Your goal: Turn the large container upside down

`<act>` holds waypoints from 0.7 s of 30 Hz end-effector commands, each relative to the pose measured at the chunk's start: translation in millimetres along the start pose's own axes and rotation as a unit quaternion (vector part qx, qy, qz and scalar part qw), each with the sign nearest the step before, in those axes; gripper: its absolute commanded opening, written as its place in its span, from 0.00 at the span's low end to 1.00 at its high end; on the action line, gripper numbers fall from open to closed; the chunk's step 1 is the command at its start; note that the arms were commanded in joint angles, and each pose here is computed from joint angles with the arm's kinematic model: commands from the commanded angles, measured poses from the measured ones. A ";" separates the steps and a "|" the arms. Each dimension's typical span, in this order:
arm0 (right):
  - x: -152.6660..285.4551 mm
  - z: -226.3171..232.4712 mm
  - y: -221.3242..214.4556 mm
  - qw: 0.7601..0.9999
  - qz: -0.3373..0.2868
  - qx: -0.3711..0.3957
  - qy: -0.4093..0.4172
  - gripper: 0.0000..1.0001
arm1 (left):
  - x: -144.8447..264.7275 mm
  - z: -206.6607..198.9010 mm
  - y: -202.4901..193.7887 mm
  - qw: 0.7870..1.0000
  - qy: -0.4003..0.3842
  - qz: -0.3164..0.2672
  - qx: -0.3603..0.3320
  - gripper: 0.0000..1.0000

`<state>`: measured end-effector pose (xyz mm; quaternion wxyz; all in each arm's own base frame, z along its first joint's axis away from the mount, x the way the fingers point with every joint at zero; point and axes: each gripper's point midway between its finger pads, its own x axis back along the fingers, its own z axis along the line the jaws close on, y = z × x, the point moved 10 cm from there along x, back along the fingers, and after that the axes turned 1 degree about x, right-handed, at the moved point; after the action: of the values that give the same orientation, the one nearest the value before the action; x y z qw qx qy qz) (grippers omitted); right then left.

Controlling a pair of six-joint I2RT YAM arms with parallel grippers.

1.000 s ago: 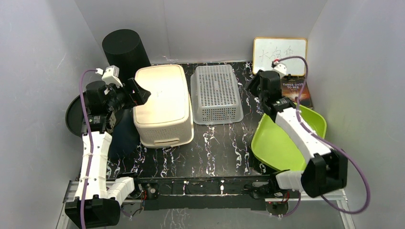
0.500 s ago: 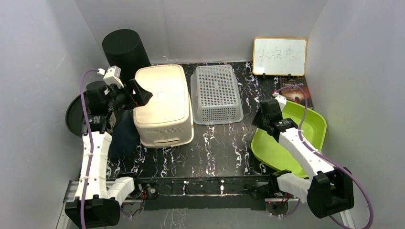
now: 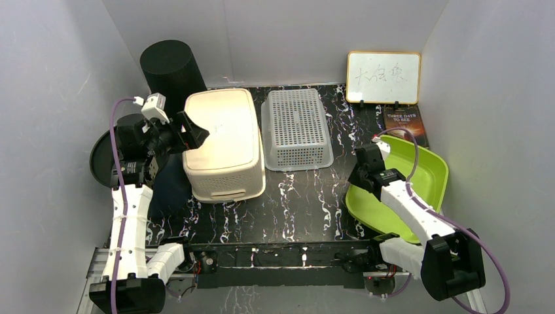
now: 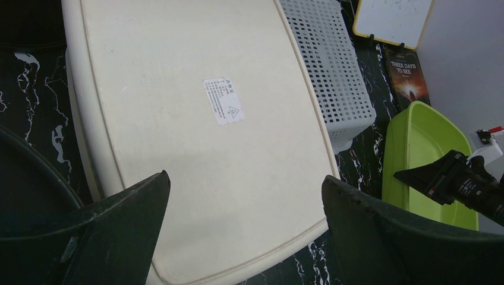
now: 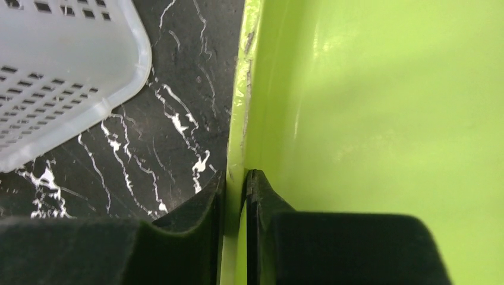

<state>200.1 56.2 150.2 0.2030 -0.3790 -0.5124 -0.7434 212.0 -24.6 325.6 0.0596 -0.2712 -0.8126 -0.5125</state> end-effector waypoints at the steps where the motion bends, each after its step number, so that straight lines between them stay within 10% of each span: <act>1: 2.1 8.9 13.9 0.999 -0.035 -0.015 0.024 0.02 | 8.1 -5.2 -0.9 1.000 -0.009 -0.002 -0.009 0.98; 10: 58.3 36.9 56.5 0.972 -0.126 -0.104 0.167 0.00 | 9.4 -4.9 -2.5 1.000 -0.007 -0.001 -0.011 0.98; 21: 157.0 72.9 126.8 0.818 -0.286 -0.263 0.424 0.00 | 13.9 -6.6 -2.4 1.000 -0.003 -0.006 -0.012 0.98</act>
<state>216.7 80.3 298.9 0.1123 -0.0778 -0.3595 -0.9231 205.3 -24.7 327.2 0.0587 -0.2706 -0.8099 -0.5172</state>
